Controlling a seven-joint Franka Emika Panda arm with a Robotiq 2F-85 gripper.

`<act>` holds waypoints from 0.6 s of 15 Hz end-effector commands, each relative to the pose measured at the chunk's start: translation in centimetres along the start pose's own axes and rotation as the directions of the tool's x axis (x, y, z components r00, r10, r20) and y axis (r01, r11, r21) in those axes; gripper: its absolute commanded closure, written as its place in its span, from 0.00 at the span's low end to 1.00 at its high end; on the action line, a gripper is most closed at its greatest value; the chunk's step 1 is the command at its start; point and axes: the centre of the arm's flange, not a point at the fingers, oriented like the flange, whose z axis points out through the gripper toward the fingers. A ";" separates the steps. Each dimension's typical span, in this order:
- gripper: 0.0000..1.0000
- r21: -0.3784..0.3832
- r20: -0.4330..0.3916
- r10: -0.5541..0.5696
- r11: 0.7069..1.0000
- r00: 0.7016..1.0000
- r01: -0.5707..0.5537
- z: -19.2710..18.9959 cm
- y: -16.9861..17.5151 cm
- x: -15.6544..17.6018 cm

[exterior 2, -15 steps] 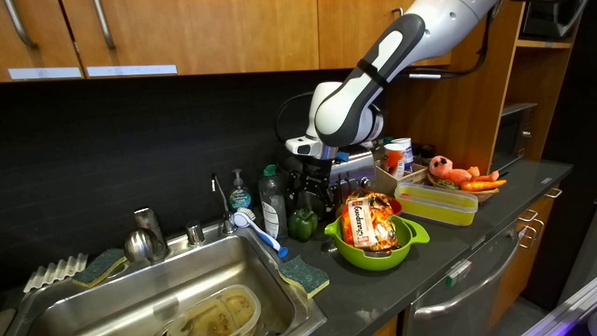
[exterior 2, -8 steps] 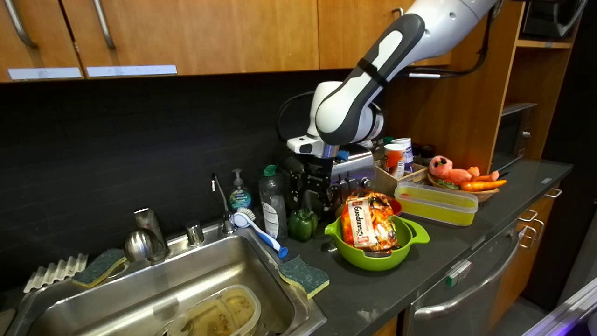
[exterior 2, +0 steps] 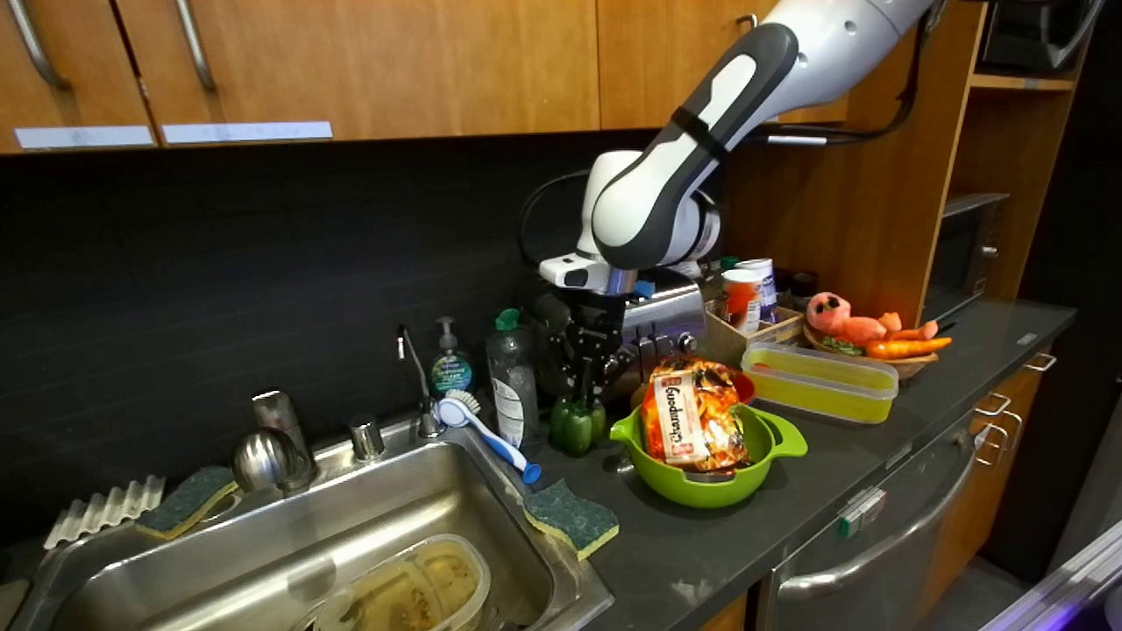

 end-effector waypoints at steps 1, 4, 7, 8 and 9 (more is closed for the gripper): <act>0.95 0.008 -0.011 -0.026 1.000 1.000 0.027 -0.2 0.2 -0.4; 0.95 0.009 -0.014 -0.035 0.999 0.999 0.035 -0.3 0.4 -0.5; 0.95 0.006 -0.017 -0.035 0.999 0.999 0.035 -0.5 0.7 -0.3; 0.95 -0.005 -0.014 -0.033 0.999 0.999 0.033 -0.7 0.8 -0.1; 0.95 -0.015 -0.017 -0.032 0.999 0.999 0.031 -0.9 1.0 0.0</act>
